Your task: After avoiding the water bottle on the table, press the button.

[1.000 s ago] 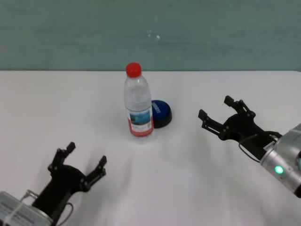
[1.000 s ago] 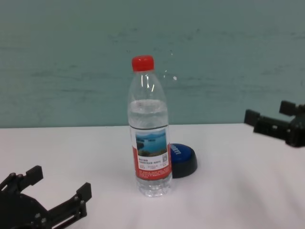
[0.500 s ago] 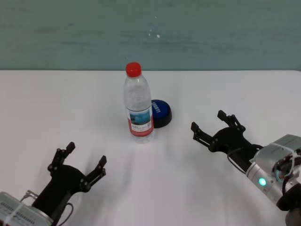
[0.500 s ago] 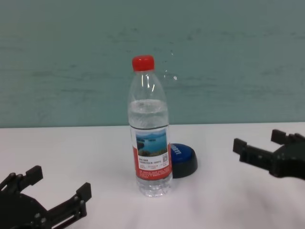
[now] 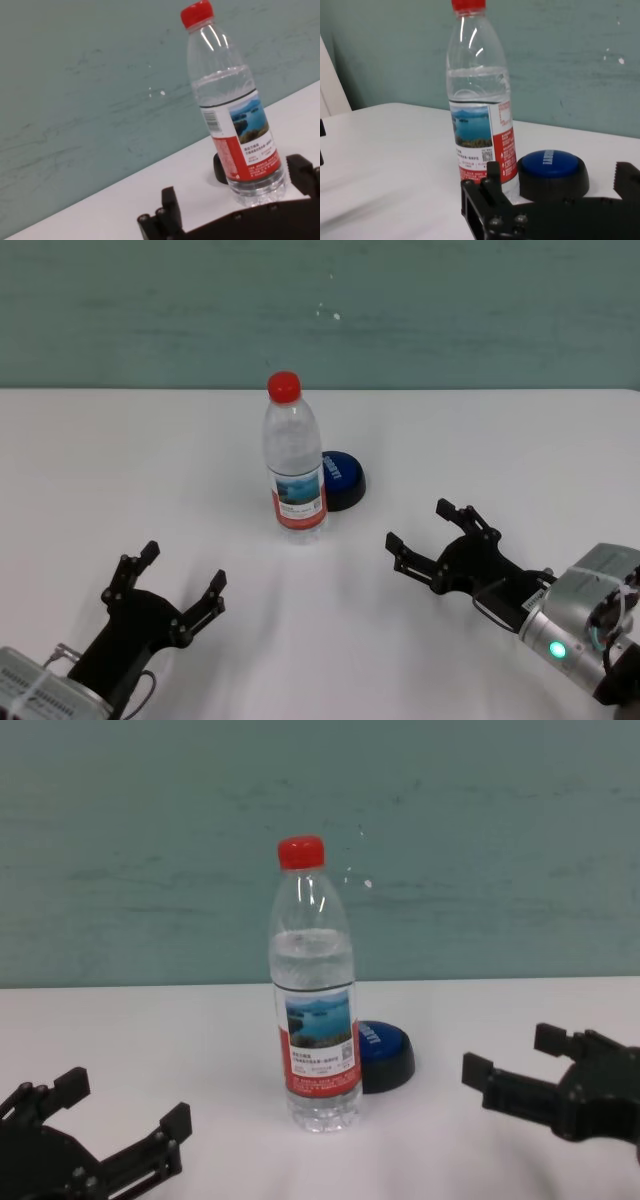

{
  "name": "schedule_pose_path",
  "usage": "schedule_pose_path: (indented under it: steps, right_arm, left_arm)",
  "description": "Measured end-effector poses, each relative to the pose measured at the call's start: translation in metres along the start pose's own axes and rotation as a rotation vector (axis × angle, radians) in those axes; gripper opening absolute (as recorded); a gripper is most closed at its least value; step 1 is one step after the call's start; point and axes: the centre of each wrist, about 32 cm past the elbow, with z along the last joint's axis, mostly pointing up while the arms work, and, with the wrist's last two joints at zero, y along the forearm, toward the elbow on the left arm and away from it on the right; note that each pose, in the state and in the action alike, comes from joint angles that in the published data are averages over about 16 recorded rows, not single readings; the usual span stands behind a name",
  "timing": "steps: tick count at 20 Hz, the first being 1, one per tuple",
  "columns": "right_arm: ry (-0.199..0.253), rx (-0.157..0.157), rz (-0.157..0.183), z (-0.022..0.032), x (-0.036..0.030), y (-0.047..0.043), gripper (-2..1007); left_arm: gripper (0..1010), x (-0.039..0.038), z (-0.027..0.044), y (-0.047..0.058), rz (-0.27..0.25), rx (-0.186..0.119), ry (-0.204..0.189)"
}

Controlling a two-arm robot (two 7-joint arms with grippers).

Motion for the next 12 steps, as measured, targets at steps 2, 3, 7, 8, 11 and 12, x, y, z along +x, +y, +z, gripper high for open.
schedule_pose_path:
  steps: [2, 3, 7, 8, 11, 12]
  right_arm:
    - [-0.002, 0.002, 0.019, -0.0009, 0.001, -0.0014, 1004]
    - [-0.004, 0.003, 0.026, -0.0013, 0.0015, -0.002, 1004]
    - [-0.007, 0.008, 0.042, -0.0027, 0.003, -0.0041, 1004]
    - [-0.008, 0.009, 0.044, -0.0029, 0.0034, -0.0045, 1004]
    - [-0.009, 0.015, 0.048, -0.0034, 0.0044, -0.0051, 1004]
    - [-0.01, 0.018, 0.048, -0.0037, 0.0045, -0.0052, 1004]
  left_arm:
    - [1000, 0.0, 0.0, 0.0, 0.0, 0.0, 0.0]
    - [1000, 0.0, 0.0, 0.0, 0.0, 0.0, 0.0]
    - [1000, 0.0, 0.0, 0.0, 0.0, 0.0, 0.0]
    - [1000, 0.0, 0.0, 0.0, 0.0, 0.0, 0.0]
    - [1000, 0.0, 0.0, 0.0, 0.0, 0.0, 0.0]
    - [1000, 0.0, 0.0, 0.0, 0.0, 0.0, 0.0]
